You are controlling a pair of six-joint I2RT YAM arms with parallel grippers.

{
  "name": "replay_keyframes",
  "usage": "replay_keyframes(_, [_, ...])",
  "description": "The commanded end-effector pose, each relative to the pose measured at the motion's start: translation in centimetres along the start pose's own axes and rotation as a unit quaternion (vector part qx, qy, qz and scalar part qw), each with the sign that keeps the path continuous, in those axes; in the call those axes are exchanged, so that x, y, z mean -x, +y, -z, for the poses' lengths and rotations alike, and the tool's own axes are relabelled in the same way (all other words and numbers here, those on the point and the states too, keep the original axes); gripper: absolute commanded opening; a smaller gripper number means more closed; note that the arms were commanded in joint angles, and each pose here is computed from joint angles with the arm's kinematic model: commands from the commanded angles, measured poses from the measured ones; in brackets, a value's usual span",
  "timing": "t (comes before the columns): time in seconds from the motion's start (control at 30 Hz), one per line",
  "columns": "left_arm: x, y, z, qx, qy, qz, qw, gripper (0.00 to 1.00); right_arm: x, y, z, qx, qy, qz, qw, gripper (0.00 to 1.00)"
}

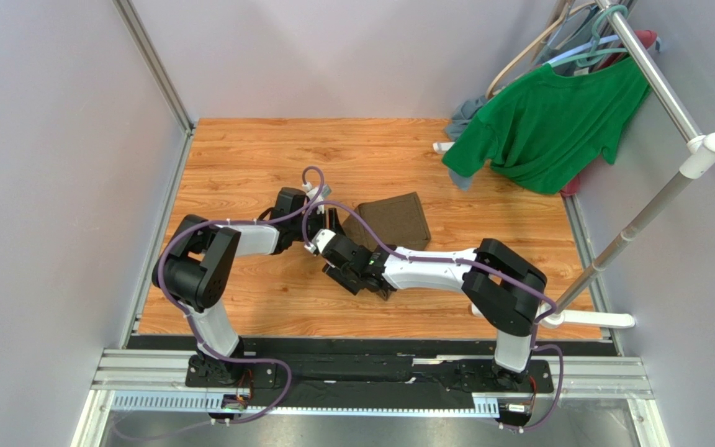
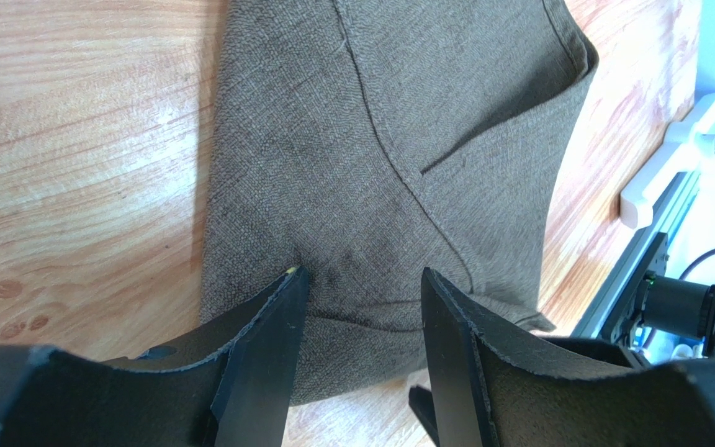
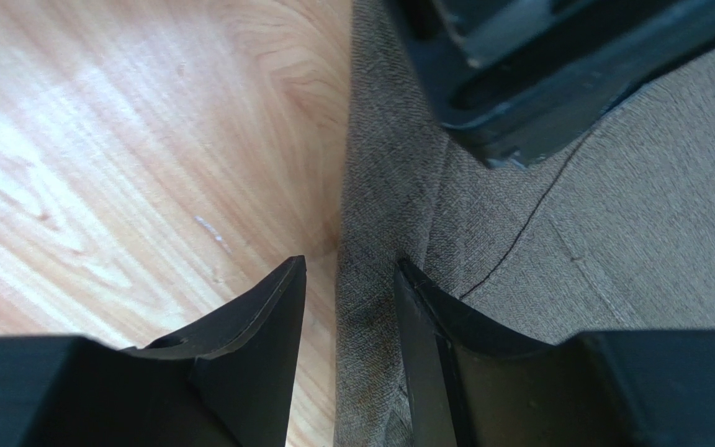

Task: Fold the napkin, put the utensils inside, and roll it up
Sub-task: Roll the napkin with the utensil

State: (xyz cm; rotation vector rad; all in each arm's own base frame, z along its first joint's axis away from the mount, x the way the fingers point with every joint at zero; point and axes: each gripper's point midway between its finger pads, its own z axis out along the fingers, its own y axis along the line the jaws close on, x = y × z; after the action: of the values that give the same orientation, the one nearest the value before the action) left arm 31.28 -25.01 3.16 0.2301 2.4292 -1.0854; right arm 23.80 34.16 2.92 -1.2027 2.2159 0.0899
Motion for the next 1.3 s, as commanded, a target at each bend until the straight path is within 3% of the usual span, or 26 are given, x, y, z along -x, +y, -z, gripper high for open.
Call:
replay_keyframes(0.0, [-3.6,3.5,-0.2,0.059,0.052,0.016,0.997,0.59,0.9,-1.6,0.2,-0.03,-0.025,-0.009,0.999,0.46])
replay_keyframes(0.4, [-3.6,3.6,-0.3,0.059,0.053,0.018,0.997,0.59,4.0,-2.2,3.4,-0.02,-0.071,0.006,0.997,0.52])
replay_keyframes(0.93, [-3.3,3.5,-0.2,0.058,0.052,0.017,0.997,0.59,1.0,-2.4,-0.8,-0.008,-0.017,-0.002,1.0,0.57])
replay_keyframes(1.13, [-3.3,3.4,-0.1,0.059,0.05,0.019,0.997,0.59,-0.9,-1.5,-0.7,0.042,0.015,-0.037,0.998,0.47])
replay_keyframes(1.27, [-2.7,3.0,0.1,0.054,0.038,0.021,0.998,0.61,-2.7,-0.4,-0.6,0.084,0.039,-0.06,0.994,0.3])
